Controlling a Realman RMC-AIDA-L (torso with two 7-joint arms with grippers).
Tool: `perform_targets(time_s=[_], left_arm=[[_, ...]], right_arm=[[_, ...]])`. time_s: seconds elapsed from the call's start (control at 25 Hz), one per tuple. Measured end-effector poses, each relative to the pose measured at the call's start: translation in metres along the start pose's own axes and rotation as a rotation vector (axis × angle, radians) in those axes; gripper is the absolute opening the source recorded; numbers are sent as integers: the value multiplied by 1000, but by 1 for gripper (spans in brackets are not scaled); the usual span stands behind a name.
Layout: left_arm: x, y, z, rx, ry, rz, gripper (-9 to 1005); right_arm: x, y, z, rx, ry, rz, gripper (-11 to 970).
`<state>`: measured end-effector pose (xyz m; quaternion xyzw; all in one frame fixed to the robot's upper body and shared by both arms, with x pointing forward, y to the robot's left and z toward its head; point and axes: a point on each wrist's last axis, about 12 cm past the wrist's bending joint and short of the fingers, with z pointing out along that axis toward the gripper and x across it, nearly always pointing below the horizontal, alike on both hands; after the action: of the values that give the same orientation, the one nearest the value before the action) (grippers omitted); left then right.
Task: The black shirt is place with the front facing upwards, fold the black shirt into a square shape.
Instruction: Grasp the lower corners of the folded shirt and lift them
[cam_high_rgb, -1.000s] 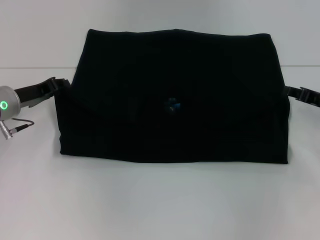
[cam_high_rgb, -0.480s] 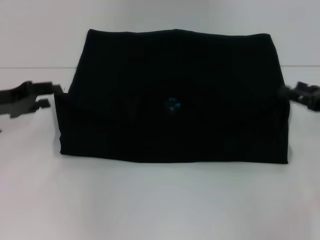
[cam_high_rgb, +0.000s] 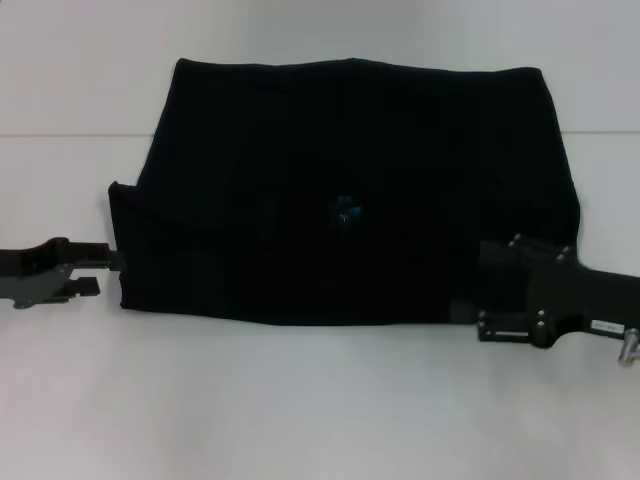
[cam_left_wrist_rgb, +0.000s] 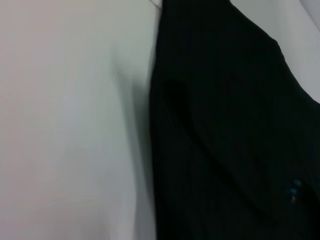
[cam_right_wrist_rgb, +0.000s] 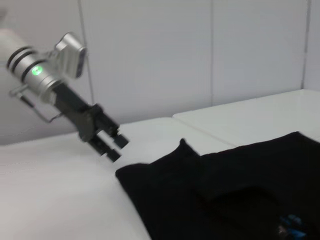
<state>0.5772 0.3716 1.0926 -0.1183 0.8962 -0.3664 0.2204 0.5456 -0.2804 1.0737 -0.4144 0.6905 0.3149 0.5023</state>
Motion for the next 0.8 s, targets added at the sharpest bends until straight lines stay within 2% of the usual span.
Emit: perform_targets(time_s=[0.32, 0.8], left_arm=[[-2, -1, 13, -46, -34, 10, 617], [-2, -9, 27, -48, -9, 16, 576]], right_arm=[[3, 3, 14, -24, 43, -17, 944], [3, 1, 17, -14, 52, -10, 943]])
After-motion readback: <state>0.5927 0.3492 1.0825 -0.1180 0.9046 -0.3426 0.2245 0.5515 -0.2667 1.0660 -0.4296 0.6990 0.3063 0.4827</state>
